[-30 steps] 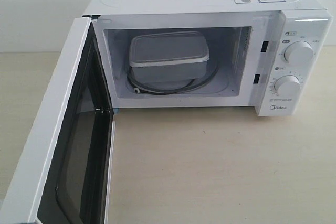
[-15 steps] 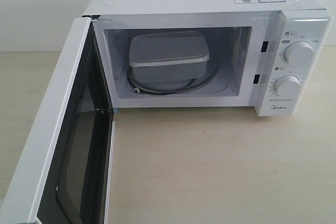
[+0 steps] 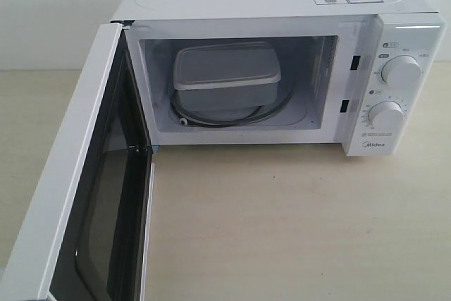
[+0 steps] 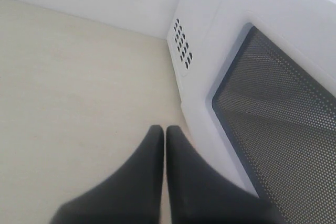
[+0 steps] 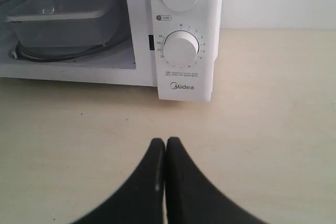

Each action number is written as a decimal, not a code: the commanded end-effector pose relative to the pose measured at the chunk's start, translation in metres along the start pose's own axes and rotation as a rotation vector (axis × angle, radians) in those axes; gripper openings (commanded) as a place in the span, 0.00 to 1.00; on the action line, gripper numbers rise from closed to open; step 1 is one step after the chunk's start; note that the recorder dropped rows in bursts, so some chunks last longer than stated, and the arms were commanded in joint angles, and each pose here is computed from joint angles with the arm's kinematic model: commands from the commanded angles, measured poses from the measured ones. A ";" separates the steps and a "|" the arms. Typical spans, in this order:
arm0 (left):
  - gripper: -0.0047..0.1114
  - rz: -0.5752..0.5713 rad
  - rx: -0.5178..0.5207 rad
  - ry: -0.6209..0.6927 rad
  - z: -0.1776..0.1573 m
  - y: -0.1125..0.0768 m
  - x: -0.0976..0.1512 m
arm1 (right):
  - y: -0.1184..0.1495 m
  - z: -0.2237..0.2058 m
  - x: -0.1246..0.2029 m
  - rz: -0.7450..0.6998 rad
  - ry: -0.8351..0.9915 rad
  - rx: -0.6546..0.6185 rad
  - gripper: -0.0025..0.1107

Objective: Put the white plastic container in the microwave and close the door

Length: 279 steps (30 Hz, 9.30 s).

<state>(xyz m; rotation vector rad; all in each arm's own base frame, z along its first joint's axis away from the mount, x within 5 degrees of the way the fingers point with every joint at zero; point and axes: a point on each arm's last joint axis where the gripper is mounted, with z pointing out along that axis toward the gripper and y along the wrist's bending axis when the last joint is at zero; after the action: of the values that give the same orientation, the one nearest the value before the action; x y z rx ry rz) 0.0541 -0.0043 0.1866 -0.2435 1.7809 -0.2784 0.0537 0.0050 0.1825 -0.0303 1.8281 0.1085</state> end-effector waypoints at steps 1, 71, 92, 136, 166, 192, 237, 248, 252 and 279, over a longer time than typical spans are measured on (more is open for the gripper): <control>0.07 -0.005 -0.001 -0.001 0.000 0.000 0.001 | -0.001 0.000 0.000 -0.002 -0.004 0.007 0.02; 0.07 0.610 -0.042 0.159 -0.002 -0.071 -0.221 | -0.001 0.000 -0.001 -0.002 -0.012 0.007 0.02; 0.07 1.166 0.697 0.702 0.096 -0.089 -0.125 | -0.001 0.000 -0.001 -0.002 -0.012 0.007 0.02; 0.07 0.620 0.784 0.157 0.210 -0.170 -0.109 | -0.001 0.000 -0.001 -0.002 -0.012 0.007 0.02; 0.07 0.300 1.031 -0.267 -0.076 -0.105 -0.118 | 0.000 0.000 -0.001 0.001 -0.014 0.006 0.02; 0.07 0.261 0.944 -0.335 -0.081 -0.081 -0.084 | 0.001 -0.004 -0.024 -0.107 -0.273 0.007 0.02; 0.07 0.250 0.927 -0.343 -0.080 -0.080 -0.085 | 0.081 0.009 -0.123 0.257 0.397 -0.527 0.02; 0.07 0.249 0.925 -0.343 -0.079 -0.079 -0.085 | 0.122 0.056 -0.124 -0.055 0.227 -0.613 0.02; 0.07 0.249 0.925 -0.343 -0.079 -0.079 -0.085 | 0.139 0.076 -0.124 -0.097 0.106 -0.654 0.02; 0.07 0.232 0.927 -0.334 -0.079 -0.079 -0.085 | 0.105 0.112 -0.085 0.126 -0.272 -0.227 0.02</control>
<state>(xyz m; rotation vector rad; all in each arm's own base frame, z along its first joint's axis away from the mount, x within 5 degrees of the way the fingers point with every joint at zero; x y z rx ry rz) -0.0031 -0.0495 0.3081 0.5636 1.1821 -0.7857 0.1801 0.1225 0.2447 -0.0482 1.6049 0.5258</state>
